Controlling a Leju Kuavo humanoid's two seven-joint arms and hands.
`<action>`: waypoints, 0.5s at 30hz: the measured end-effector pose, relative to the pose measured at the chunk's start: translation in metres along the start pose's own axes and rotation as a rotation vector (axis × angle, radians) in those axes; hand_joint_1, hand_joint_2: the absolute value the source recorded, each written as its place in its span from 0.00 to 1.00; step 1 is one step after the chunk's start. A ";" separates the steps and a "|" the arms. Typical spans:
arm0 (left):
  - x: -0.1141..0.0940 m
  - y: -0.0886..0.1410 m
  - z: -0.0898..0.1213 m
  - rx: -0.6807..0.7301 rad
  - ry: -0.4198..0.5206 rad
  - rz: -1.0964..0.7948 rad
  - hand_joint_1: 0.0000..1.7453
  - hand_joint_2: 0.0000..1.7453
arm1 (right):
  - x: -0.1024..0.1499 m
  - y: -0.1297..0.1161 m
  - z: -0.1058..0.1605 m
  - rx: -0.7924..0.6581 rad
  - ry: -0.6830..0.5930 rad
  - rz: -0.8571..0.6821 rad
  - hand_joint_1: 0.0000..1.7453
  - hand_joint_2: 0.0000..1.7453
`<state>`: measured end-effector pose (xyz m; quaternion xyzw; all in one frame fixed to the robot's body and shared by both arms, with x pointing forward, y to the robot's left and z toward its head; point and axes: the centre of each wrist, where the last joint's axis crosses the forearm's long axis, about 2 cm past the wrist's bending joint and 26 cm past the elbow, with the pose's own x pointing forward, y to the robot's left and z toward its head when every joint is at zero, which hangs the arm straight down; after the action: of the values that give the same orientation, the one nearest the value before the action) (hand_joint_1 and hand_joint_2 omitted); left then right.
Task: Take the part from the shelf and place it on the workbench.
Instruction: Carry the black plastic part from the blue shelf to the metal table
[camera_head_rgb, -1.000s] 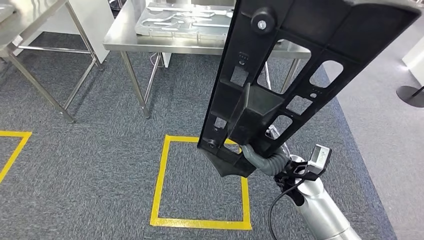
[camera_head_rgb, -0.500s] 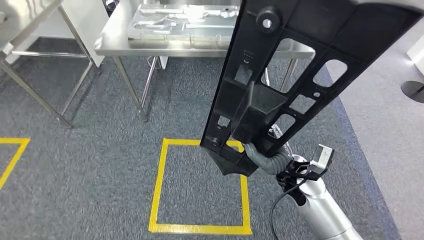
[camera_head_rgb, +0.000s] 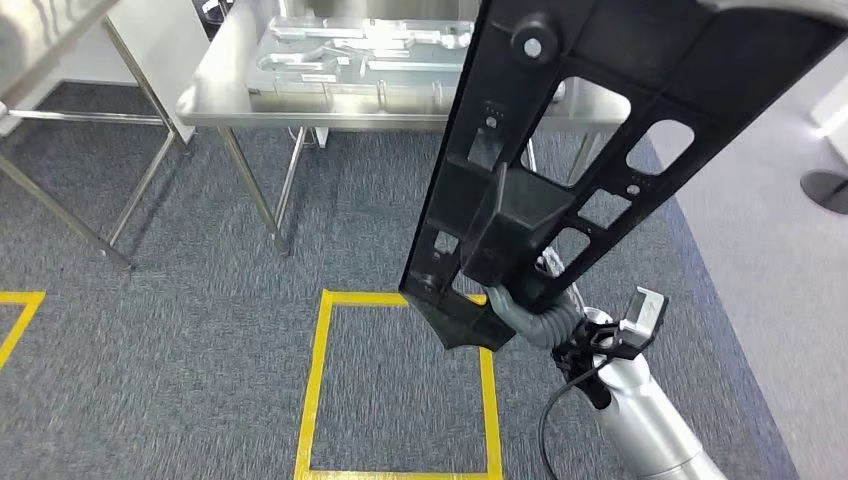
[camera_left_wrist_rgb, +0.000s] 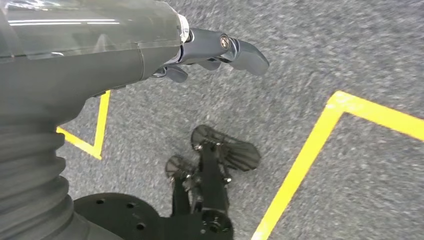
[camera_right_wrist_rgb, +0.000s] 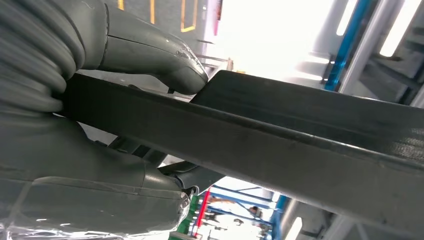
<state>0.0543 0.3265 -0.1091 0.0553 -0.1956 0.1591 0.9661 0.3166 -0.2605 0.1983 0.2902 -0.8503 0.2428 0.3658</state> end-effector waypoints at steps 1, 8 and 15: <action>0.000 0.000 0.000 -0.001 -0.001 -0.002 0.00 1.00 | 0.000 0.000 0.000 -0.003 -0.002 0.001 1.00 1.00; 0.000 0.000 0.000 0.000 -0.003 -0.004 0.00 1.00 | -0.001 0.002 0.003 -0.021 -0.003 -0.008 1.00 1.00; 0.001 0.000 0.000 0.001 -0.007 -0.004 0.00 1.00 | 0.001 -0.001 0.004 -0.026 -0.016 -0.018 1.00 1.00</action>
<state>0.0552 0.3266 -0.1090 0.0569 -0.1987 0.1572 0.9657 0.3146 -0.2637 0.1965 0.2951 -0.8536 0.2262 0.3648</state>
